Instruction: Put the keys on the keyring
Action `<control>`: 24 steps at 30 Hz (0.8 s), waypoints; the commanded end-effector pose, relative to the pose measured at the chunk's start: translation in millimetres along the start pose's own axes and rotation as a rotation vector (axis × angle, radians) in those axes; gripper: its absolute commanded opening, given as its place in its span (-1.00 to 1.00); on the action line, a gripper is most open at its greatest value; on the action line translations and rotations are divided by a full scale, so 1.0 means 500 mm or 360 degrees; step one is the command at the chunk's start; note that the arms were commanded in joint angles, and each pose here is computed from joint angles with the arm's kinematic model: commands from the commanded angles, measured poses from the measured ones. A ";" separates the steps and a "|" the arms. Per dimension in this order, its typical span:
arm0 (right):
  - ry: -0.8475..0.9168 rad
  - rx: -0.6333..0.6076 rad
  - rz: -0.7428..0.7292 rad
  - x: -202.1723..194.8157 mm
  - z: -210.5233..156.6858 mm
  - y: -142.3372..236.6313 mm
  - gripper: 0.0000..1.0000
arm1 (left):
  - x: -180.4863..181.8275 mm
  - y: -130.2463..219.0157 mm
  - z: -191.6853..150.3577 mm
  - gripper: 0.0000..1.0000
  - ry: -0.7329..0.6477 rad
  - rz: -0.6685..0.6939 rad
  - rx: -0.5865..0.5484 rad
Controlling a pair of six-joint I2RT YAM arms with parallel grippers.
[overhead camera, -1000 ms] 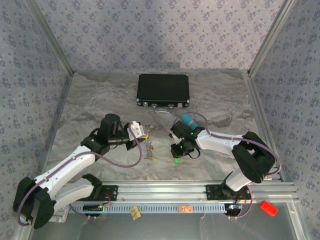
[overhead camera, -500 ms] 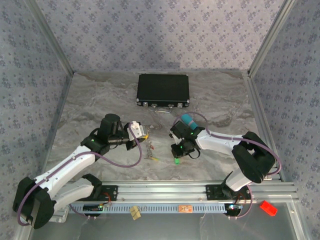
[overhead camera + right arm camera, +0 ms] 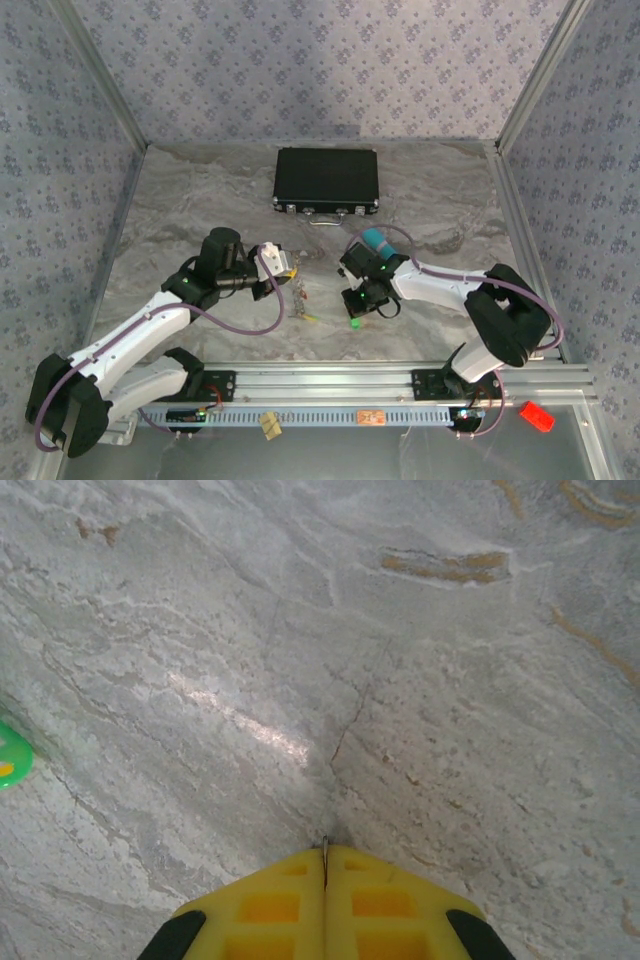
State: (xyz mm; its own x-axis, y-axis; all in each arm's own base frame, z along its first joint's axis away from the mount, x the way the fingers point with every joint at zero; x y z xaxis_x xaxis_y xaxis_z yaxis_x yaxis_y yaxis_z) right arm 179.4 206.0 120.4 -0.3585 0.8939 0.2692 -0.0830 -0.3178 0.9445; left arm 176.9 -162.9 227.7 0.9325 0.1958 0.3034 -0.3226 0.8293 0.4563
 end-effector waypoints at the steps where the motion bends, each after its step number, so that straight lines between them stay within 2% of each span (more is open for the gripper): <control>1: 0.0134 -0.0108 -0.0012 0.014 0.010 0.044 -1.00 | 0.008 0.009 0.028 -1.00 -0.0038 0.0022 -0.0100; 8: 0.0426 -0.0333 0.0167 0.035 0.022 0.125 -1.00 | 0.002 0.009 0.025 -1.00 -0.0010 0.0028 -0.0148; 16: 0.0865 -0.0606 0.0595 0.077 0.000 0.207 -1.00 | 0.000 0.001 0.024 -1.00 -0.0015 0.0085 -0.0233; 24: 0.1012 -0.0606 0.0851 0.134 0.016 0.223 -1.00 | -0.015 -0.012 0.023 -1.00 -0.0029 0.0025 -0.0250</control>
State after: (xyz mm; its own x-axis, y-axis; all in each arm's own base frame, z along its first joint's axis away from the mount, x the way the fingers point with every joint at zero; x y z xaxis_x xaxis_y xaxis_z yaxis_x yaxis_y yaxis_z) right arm 155.0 219.8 230.3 -0.8329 0.4006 0.3819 -0.0806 -0.7704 0.6325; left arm 172.1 -170.9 225.3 0.9273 0.2185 0.3040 -0.3267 0.8688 0.3722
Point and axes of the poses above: each hand's point on the last joint's axis, 136 mm out from that joint toward the fingers, its own y axis back along the fingers, its own x axis along the line the jaws close on, z = x × y, the point moved 10 cm from there along y, back along the fingers, and after that the axes turned 7 degrees about -y, right-handed, at the moved point
